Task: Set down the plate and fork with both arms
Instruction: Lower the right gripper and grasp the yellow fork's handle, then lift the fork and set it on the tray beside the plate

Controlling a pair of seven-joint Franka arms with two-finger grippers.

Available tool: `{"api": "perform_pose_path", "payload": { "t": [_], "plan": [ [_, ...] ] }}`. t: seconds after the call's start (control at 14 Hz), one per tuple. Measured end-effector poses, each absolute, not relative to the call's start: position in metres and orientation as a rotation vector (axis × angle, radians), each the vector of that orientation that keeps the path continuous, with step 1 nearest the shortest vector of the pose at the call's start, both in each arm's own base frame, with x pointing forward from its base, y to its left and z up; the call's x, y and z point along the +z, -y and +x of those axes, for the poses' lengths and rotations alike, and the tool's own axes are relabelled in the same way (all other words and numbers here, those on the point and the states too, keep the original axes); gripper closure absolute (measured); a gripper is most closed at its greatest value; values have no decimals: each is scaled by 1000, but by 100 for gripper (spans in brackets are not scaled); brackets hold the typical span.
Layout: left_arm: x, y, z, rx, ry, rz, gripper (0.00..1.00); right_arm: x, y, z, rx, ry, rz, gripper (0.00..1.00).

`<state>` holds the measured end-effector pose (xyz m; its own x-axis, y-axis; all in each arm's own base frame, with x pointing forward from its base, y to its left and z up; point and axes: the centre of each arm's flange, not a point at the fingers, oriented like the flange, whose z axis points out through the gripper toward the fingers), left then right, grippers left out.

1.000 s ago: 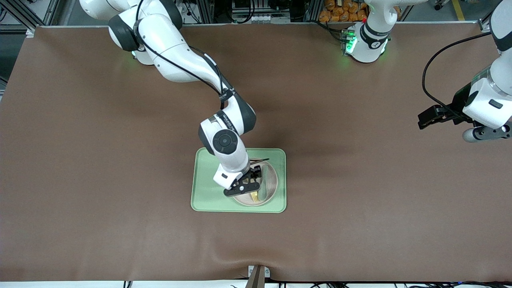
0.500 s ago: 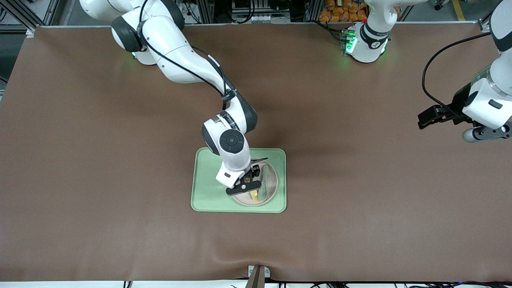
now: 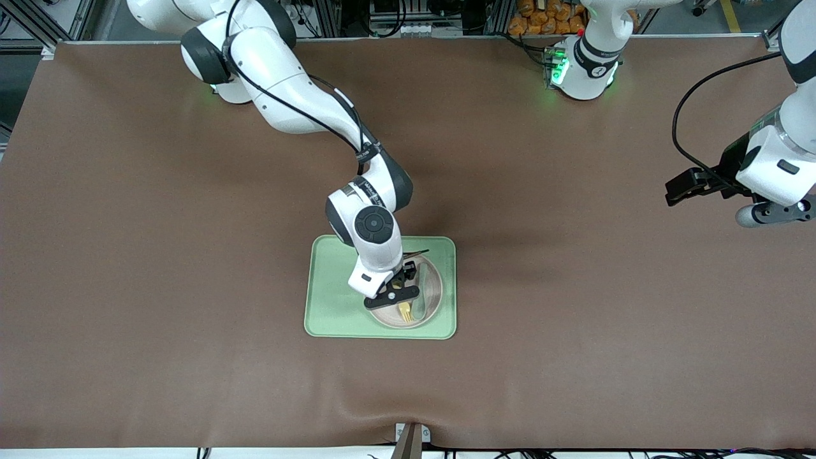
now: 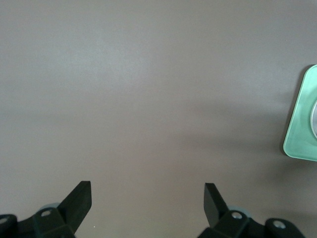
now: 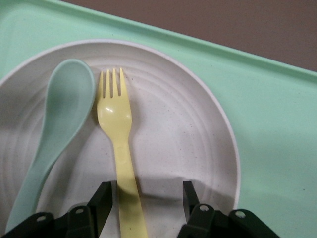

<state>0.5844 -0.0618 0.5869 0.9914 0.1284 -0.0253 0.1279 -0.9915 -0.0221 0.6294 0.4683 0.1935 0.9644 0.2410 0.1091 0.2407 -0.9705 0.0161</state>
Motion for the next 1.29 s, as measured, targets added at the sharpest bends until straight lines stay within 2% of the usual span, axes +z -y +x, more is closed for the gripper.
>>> {"api": "perform_pose_path", "payload": {
  "t": [0.21, 0.29, 0.5, 1.0, 1.29],
  "plan": [
    [586, 62, 584, 44, 200, -3114, 0, 194, -470, 628, 175, -386, 3111, 39],
    [586, 62, 584, 44, 200, -3114, 0, 194, -471, 628, 175, -387, 3110, 44],
    [586, 62, 584, 44, 200, -3114, 0, 194, -471, 628, 175, -388, 3109, 79],
    [583, 62, 584, 54, 200, -3113, 0, 198, -467, 630, 149, -369, 3098, 80],
    [578, 62, 584, 65, 199, -3111, 0, 235, -455, 645, 140, -302, 3127, 80]
  ]
}}
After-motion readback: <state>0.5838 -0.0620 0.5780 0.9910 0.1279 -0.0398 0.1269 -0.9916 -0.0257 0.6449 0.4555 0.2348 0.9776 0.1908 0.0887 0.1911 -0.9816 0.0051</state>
